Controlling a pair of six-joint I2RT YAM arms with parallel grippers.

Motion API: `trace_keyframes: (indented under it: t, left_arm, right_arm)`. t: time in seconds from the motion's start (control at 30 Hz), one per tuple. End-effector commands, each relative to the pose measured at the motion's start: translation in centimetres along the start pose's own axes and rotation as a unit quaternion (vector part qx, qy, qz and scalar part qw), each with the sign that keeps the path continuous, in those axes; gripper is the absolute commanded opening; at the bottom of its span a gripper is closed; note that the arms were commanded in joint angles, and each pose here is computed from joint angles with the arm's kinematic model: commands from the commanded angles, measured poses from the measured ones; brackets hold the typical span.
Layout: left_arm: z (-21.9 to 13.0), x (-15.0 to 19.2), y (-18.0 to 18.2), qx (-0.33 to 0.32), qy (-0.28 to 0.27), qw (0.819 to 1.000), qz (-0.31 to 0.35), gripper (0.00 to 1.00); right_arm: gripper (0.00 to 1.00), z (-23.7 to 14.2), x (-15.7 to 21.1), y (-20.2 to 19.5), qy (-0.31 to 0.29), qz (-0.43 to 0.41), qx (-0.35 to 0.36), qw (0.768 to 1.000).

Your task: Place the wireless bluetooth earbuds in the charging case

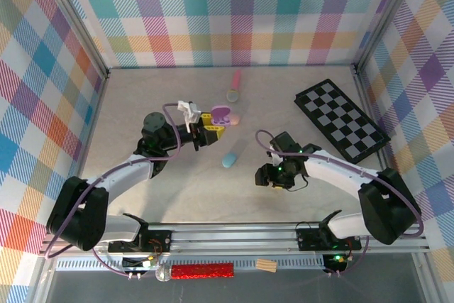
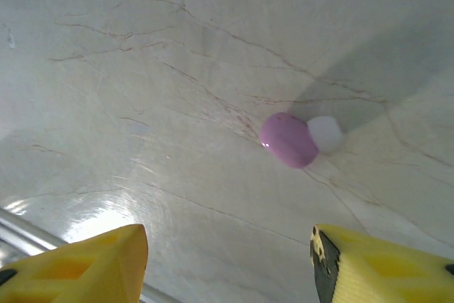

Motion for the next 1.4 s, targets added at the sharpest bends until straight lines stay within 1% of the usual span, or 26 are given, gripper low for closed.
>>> trace_keyframes:
  t: [0.0, 0.1, 0.23, 0.3, 0.37, 0.47, 0.53, 0.87, 1.37]
  left_arm:
    - [-2.2, -2.9, 1.7, -0.015, -0.083, 0.996, 0.003, 0.38]
    - [-4.3, -4.3, 3.5, -0.037, -0.128, 0.991, -0.012, 0.37]
    - [-5.8, -5.5, 3.9, -0.067, -0.145, 0.987, 0.007, 0.37]
    - [-6.3, -6.0, 3.9, -0.081, -0.15, 0.985, 0.015, 0.37]
    - [-6.8, -6.4, 3.8, -0.095, -0.156, 0.983, 0.022, 0.37]
    - [-7.0, -6.7, 3.6, -0.105, -0.158, 0.982, 0.027, 0.38]
    - [-7.1, -6.7, 3.5, -0.107, -0.155, 0.982, 0.029, 0.38]
    - [-7.0, -6.5, 3.4, -0.107, -0.145, 0.983, 0.027, 0.38]
    - [-6.9, -6.2, 3.5, -0.101, -0.142, 0.984, 0.022, 0.38]
  right_arm:
    - [0.63, -1.8, -0.3, -0.8, 0.009, -0.066, 0.094, 0.993]
    - [0.62, -2.6, -1.0, -0.3, 0.032, -0.115, 0.152, 0.981]
    - [0.62, -2.6, -1.7, -0.2, 0.072, -0.183, 0.227, 0.954]
    - [0.6, -2.3, -1.9, -0.7, 0.096, -0.221, 0.269, 0.933]
    - [0.57, -1.8, -2.2, -1.3, 0.125, -0.261, 0.316, 0.903]
    - [0.52, -0.9, -2.4, -1.7, 0.161, -0.305, 0.366, 0.864]
    - [0.5, -0.2, -2.5, -1.5, 0.171, -0.322, 0.374, 0.853]
    - [0.39, 2.1, -2.4, -1.4, 0.188, -0.336, 0.38, 0.841]
    - [0.31, 3.1, -1.7, -2.2, 0.207, -0.339, 0.385, 0.833]
Point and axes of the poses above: each hand's point on the last joint's axis, 136 mm out from that joint toward the fingers, its own z axis out along the fingers, its own y axis along the line the jaws close on, x = y × z, the point moved 1 cm from there along -z, back along the fingers, and after that the axes turned 14 degrees about -z, right-handed, at the moved point
